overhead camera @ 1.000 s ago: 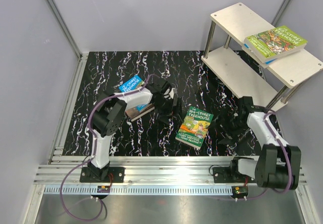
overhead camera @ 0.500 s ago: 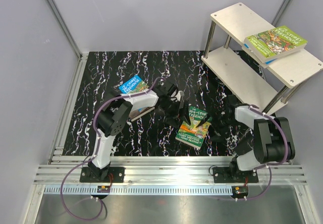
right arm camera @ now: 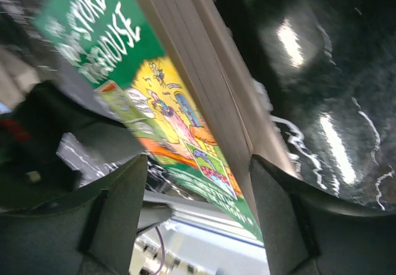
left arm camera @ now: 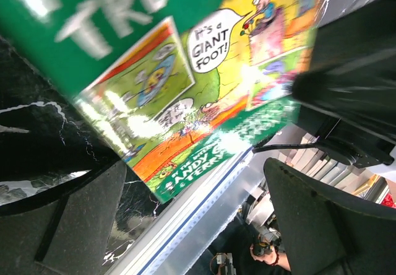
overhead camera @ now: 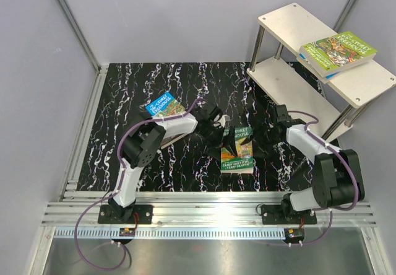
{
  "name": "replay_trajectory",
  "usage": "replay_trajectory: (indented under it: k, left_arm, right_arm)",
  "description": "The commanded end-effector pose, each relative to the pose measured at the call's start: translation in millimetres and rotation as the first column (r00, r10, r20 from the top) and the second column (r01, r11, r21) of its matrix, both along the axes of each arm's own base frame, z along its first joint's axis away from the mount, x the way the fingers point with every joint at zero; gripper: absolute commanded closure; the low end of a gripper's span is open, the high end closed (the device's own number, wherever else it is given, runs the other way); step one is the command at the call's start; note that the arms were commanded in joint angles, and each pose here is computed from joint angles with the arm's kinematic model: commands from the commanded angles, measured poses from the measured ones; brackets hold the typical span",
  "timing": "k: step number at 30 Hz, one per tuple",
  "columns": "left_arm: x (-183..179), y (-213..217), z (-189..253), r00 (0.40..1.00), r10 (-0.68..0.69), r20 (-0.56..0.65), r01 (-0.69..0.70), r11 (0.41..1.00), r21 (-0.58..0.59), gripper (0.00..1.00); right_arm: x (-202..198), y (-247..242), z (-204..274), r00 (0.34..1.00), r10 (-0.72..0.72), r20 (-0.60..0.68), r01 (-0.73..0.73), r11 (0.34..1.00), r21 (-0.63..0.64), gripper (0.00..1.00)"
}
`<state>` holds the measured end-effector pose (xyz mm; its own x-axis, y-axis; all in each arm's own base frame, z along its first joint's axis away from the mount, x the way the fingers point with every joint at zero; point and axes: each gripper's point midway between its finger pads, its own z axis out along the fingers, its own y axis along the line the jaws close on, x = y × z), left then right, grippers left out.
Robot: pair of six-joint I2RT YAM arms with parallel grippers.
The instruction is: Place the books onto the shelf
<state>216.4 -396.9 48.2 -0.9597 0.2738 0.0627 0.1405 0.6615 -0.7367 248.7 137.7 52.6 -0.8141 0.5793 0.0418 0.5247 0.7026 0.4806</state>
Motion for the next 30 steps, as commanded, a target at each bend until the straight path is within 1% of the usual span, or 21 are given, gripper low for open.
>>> replay_trajectory:
  k: [1,3,7,8,10,11,14,15,17,18,20,21,23,24,25,26,27,28,30]
  left_arm:
    - [-16,3,-32,0.999,-0.021,-0.025,0.022,0.998,0.053,0.01]
    - [-17,2,-31,0.999,-0.018,-0.027,0.019,0.999,0.045,0.01]
    - [-16,0,-27,1.000,-0.013,-0.021,0.014,0.999,0.030,0.01]
    - [-16,-1,-26,1.000,-0.015,-0.015,0.015,1.000,0.024,0.01]
    - [-16,0,-24,1.000,-0.015,-0.012,0.015,1.000,0.020,0.01]
    - [-16,0,-21,1.000,-0.014,-0.004,0.014,1.000,0.016,0.01]
    - [-15,-1,-13,1.000,-0.016,0.010,0.016,1.000,-0.005,0.01]
    - [-14,0,-12,1.000,-0.011,0.013,0.012,1.000,-0.011,0.01]
    - [-12,1,-7,1.000,-0.003,0.019,0.003,1.000,-0.028,0.01]
    - [-9,3,-4,1.000,0.013,0.019,-0.013,0.999,-0.034,0.01]
    - [-7,9,-4,0.999,0.033,0.021,-0.032,0.999,-0.041,0.01]
    - [0,13,3,0.998,0.063,0.026,-0.061,0.997,-0.055,0.01]
    - [8,19,6,0.994,0.103,0.040,-0.100,0.992,-0.075,0.01]
    - [10,30,6,0.990,0.140,0.023,-0.139,0.988,-0.068,0.01]
    - [15,32,7,0.986,0.161,0.036,-0.158,0.984,-0.081,0.01]
    - [20,38,6,0.981,0.190,0.033,-0.187,0.979,-0.082,0.01]
    - [17,44,1,0.978,0.210,0.013,-0.208,0.976,-0.069,0.01]
    - [22,44,6,0.974,0.224,0.035,-0.220,0.971,-0.089,0.01]
    - [25,49,5,0.969,0.244,0.041,-0.240,0.967,-0.084,0.01]
  right_arm:
    - [28,23,39,0.989,0.021,0.149,-0.031,0.997,0.065,0.32]
    - [25,28,38,0.989,0.038,0.143,-0.048,0.997,0.062,0.34]
    - [13,32,32,0.990,0.063,0.128,-0.071,0.996,0.053,0.42]
    - [11,33,31,0.989,0.070,0.127,-0.077,0.996,0.053,0.49]
    - [3,33,24,0.991,0.079,0.107,-0.084,0.995,0.047,0.55]
    - [0,33,21,0.991,0.089,0.103,-0.094,0.995,0.045,0.62]
    - [-9,33,15,0.990,0.107,0.086,-0.111,0.993,0.043,0.73]
    - [-12,34,16,0.990,0.112,0.088,-0.116,0.992,0.045,0.79]
    - [-18,32,13,0.989,0.121,0.080,-0.124,0.991,0.041,0.84]
    - [-19,31,16,0.988,0.124,0.088,-0.128,0.991,0.039,0.91]
    - [-23,28,19,0.988,0.132,0.083,-0.135,0.991,0.022,0.97]
    - [-23,25,22,0.987,0.130,0.094,-0.132,0.991,0.010,1.00]
    - [-25,23,30,0.987,0.129,0.091,-0.129,0.992,-0.002,1.00]
    - [-29,20,31,0.991,0.118,0.064,-0.117,0.993,-0.014,1.00]
    - [-24,22,40,0.992,0.105,0.069,-0.105,0.994,-0.009,1.00]
    - [-22,24,45,0.994,0.094,0.061,-0.094,0.996,0.001,1.00]
    - [-22,28,50,0.994,0.097,0.045,-0.099,0.995,0.028,1.00]
    - [-15,33,61,0.994,0.087,0.059,-0.090,0.995,0.052,1.00]
    - [-13,41,69,0.995,0.090,0.048,-0.094,0.991,0.093,1.00]
